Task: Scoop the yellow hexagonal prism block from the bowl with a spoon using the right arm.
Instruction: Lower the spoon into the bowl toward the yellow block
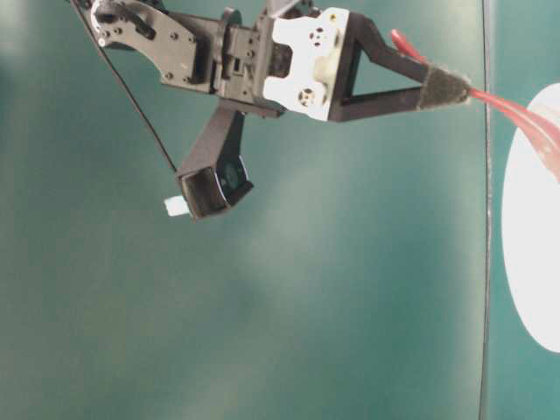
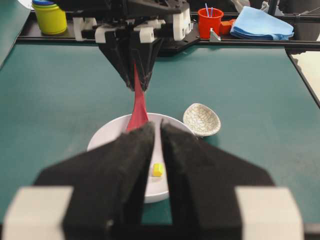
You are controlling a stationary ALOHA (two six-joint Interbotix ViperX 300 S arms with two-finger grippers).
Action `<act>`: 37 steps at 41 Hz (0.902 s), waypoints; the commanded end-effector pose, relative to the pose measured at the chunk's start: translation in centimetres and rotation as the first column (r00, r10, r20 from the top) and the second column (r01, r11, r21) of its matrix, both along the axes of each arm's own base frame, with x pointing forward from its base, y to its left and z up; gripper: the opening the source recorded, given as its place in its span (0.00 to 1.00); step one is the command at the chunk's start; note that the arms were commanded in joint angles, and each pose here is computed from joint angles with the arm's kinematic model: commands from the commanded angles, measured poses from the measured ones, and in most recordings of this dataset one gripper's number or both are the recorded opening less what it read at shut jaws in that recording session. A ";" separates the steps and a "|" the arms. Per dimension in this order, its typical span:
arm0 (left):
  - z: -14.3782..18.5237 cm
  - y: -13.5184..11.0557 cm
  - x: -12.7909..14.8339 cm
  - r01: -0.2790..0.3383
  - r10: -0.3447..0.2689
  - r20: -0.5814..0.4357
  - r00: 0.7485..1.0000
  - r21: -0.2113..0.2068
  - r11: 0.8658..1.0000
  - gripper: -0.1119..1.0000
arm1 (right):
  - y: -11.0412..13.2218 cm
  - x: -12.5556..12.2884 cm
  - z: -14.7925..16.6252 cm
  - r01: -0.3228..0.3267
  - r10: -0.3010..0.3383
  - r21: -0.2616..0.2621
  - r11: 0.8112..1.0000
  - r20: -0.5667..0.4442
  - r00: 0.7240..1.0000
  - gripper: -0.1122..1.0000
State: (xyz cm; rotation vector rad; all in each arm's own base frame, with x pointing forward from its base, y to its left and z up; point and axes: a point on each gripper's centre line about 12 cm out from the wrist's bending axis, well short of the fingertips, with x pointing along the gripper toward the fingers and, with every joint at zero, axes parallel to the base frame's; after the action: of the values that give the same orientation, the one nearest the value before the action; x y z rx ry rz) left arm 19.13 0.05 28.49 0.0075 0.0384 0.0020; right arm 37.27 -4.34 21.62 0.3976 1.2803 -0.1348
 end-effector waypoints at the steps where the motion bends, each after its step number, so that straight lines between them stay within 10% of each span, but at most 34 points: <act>1: 0.8 0.0 0.3 0.001 -0.001 0.017 1.000 0.005 1.000 0.23 | 0.3 0.6 1.4 -0.004 0.004 0.001 1.000 0.040 0.999 0.32; 37: 0.9 0.0 0.3 0.001 -0.002 0.024 1.000 0.015 1.000 0.23 | 1.5 2.0 0.9 -0.044 0.053 0.087 0.995 -0.107 0.993 0.32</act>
State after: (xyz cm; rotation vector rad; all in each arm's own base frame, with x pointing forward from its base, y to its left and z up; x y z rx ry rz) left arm 19.15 0.04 28.46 0.0182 0.0399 0.0011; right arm 38.89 -2.94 21.07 0.4389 1.4387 -0.0723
